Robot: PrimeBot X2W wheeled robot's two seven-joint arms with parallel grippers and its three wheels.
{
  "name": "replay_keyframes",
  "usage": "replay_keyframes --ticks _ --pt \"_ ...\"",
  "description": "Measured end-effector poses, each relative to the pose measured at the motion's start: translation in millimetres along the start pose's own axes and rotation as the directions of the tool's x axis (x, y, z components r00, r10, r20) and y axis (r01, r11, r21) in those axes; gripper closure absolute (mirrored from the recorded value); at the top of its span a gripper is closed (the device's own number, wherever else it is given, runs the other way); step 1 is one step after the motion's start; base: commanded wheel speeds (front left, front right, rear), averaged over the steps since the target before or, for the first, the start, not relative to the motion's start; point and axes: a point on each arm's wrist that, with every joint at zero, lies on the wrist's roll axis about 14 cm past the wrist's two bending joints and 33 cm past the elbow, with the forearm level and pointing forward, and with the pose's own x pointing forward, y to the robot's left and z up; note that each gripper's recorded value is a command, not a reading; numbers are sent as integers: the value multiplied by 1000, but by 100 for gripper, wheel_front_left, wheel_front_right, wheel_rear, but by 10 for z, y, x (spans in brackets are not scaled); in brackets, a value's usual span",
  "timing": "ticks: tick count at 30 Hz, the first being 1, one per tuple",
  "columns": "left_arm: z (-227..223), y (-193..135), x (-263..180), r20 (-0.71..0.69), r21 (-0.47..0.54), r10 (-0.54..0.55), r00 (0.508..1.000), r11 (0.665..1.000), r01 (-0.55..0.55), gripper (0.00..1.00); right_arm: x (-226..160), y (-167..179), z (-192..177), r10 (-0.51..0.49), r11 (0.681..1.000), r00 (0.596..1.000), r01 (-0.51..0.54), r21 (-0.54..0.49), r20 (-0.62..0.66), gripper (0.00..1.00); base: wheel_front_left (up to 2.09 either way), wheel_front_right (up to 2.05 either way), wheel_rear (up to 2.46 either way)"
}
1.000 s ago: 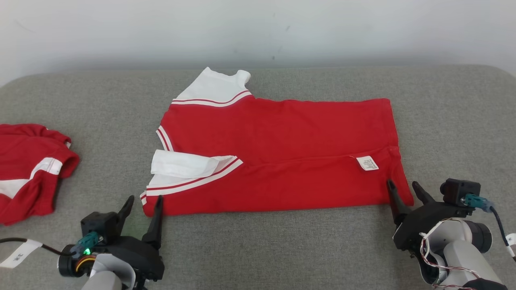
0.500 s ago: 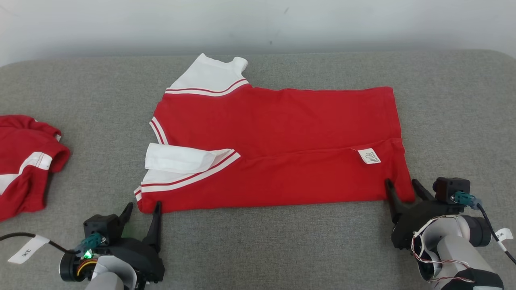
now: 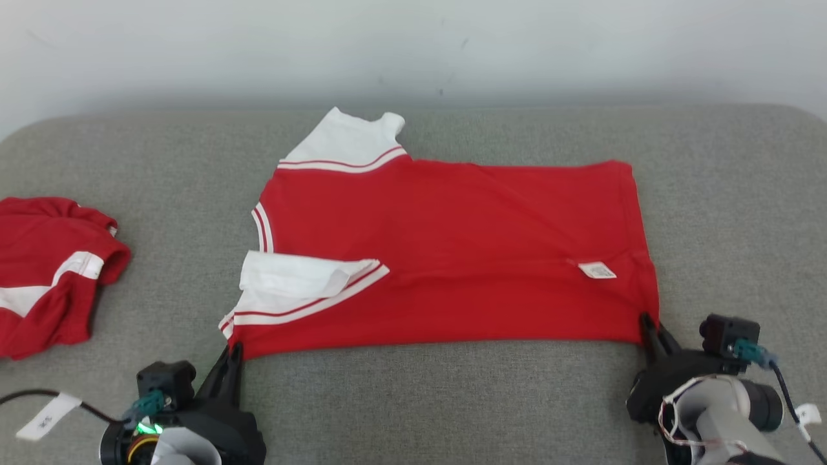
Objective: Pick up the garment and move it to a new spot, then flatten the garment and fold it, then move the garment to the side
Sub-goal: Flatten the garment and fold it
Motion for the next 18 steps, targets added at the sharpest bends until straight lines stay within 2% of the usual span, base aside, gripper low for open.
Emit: replay_keyframes --ticks 4,10,18 --pt "44 -8 -162 36 -16 -2 999 1000 3 100 -156 2 -39 4 1000 1000 -4 31 26 100 0 0 0" --pt "-137 -43 -523 34 -38 -7 999 999 8 100 -433 -49 -79 12 998 998 -16 59 62 100 0 0 0" --pt "-323 -102 -870 33 -91 -2 999 996 5 100 -850 -145 -391 21 996 1000 -22 90 9 100 0 0 0"
